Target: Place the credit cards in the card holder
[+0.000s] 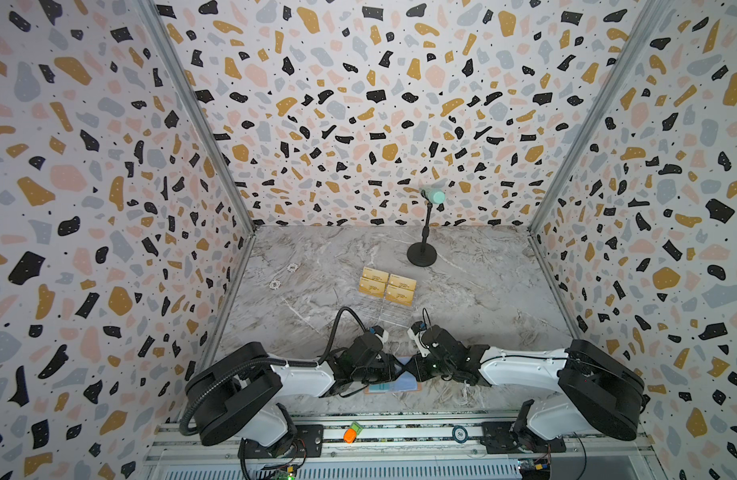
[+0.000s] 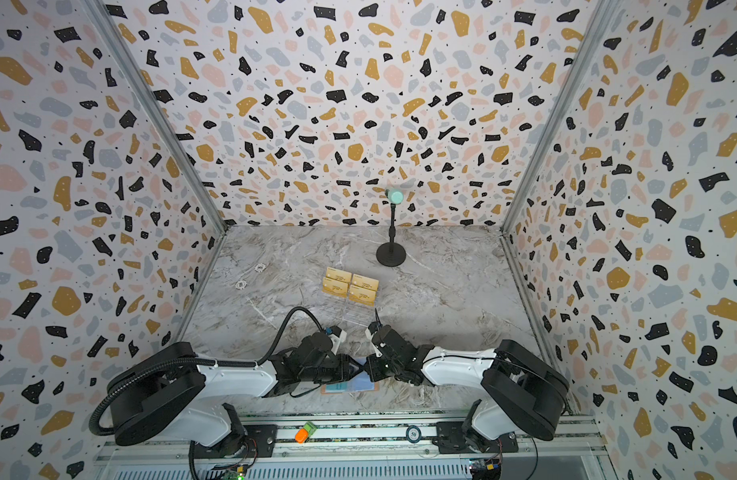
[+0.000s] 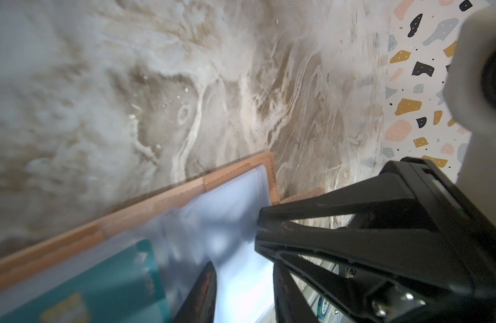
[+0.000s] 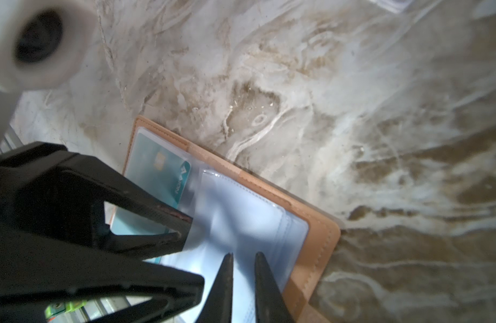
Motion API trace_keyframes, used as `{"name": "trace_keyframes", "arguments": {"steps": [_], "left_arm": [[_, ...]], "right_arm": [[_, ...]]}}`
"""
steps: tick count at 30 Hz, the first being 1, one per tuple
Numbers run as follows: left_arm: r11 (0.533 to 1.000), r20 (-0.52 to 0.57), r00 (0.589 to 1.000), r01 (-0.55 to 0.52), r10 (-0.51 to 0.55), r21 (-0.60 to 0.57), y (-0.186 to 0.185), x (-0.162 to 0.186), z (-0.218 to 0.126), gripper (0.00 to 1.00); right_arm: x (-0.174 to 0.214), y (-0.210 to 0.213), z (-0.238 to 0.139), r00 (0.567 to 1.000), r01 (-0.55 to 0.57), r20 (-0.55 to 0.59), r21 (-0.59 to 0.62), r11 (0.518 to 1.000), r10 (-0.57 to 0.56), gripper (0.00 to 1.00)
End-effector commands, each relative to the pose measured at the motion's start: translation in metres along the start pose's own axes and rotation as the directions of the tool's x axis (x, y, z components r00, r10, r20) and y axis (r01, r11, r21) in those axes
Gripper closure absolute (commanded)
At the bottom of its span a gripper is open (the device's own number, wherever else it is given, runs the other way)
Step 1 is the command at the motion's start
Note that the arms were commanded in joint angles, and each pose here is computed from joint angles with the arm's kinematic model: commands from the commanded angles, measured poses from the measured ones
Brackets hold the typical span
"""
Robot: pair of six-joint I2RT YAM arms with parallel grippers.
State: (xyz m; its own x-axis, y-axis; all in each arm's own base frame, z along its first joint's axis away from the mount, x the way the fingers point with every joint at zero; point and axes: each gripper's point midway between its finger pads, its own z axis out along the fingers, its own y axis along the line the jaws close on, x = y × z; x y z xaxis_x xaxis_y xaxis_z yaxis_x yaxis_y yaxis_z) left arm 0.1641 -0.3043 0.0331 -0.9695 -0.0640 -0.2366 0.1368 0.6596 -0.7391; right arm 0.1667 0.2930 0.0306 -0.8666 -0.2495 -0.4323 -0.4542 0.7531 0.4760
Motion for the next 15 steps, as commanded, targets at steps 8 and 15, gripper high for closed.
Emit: {"name": "trace_keyframes", "arguments": {"steps": [8, 15], "left_arm": [[0.997, 0.013, 0.998, 0.066, -0.067, 0.028, 0.012, 0.004, -0.001, 0.72], [0.995, 0.014, 0.996, 0.083, -0.084, 0.047, 0.015, 0.003, 0.001, 0.91]], "right_arm": [[0.015, -0.012, -0.006, 0.999, -0.020, -0.025, 0.052, 0.998, 0.021, 0.83], [0.009, -0.009, -0.016, 0.999, -0.030, 0.021, 0.041, 0.999, 0.029, 0.83]]}}
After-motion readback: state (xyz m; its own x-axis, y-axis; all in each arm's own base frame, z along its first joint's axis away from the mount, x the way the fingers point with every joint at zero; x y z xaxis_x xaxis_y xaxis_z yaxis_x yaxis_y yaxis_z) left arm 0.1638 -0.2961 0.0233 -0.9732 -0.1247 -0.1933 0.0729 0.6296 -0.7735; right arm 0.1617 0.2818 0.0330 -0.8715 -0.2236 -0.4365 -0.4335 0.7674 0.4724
